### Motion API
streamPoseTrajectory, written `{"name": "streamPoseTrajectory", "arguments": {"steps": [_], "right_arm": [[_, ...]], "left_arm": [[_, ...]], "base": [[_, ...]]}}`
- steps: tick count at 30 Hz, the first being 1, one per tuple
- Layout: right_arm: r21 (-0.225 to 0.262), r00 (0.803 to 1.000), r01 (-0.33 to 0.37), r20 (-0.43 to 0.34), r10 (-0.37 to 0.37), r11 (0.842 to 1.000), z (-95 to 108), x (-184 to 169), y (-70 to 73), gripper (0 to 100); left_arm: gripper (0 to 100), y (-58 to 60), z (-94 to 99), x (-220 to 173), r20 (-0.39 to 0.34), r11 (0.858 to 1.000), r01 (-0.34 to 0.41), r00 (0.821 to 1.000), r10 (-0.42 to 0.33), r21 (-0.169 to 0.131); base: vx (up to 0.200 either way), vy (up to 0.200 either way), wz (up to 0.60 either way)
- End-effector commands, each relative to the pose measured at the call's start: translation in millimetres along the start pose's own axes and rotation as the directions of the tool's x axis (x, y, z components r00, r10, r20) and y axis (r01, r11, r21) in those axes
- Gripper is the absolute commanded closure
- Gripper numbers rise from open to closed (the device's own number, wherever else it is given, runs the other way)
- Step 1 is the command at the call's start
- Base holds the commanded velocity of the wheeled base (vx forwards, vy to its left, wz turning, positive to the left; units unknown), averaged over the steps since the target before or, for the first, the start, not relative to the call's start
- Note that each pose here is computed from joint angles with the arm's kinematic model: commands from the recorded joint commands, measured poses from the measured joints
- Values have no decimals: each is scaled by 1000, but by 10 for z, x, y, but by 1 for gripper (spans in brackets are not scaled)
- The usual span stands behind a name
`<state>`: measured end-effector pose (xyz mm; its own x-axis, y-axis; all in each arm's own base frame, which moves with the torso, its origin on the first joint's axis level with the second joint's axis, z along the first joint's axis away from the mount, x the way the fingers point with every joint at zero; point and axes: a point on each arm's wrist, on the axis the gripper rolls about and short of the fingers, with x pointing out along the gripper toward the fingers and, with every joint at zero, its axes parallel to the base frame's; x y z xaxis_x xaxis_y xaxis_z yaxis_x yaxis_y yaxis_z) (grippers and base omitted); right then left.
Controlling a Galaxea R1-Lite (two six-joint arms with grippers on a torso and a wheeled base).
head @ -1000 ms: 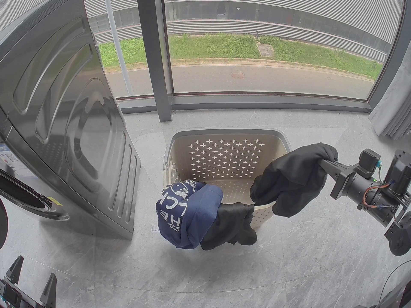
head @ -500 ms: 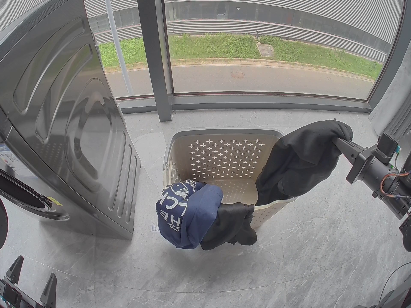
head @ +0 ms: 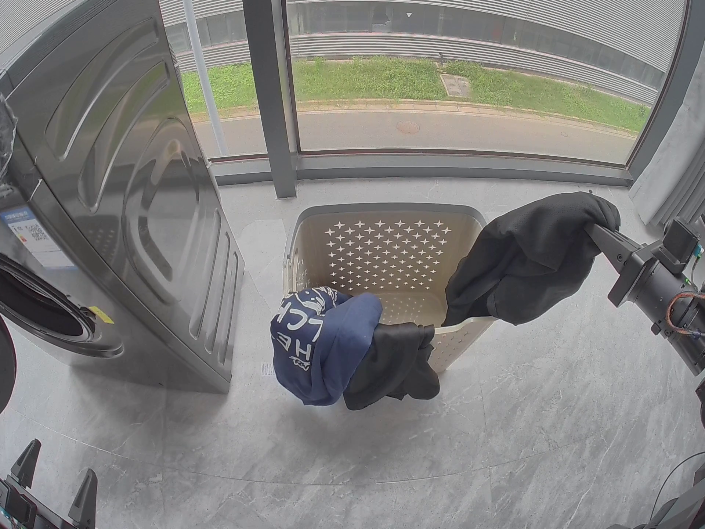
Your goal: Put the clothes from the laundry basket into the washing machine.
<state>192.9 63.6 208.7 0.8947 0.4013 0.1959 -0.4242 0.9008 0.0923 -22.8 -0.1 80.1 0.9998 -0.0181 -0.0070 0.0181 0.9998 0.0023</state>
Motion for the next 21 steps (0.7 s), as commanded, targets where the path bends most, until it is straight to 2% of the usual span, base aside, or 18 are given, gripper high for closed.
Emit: {"name": "streamPoseTrajectory", "arguments": {"steps": [1,14,20,21], "right_arm": [[0,1000,-2,8,2,1000,22,-26,8,100],[7,1000,-24,-12,24,1000,-29,-31,52,100],[17,998,-49,-25,49,999,-57,-25,140,100],[19,998,-57,-24,57,998,-55,-18,155,100]], "left_arm": [[0,0,-39,2,-4,1000,2,1000,-2,-1],[0,0,-39,2,-4,1000,0,1000,0,-1],[0,0,-39,2,-4,1000,0,1000,0,-1],[0,0,-39,2,-4,1000,2,1000,-2,-1]], "base": [[-200,0,0],[-200,0,0],[0,0,0],[0,200,0]]}}
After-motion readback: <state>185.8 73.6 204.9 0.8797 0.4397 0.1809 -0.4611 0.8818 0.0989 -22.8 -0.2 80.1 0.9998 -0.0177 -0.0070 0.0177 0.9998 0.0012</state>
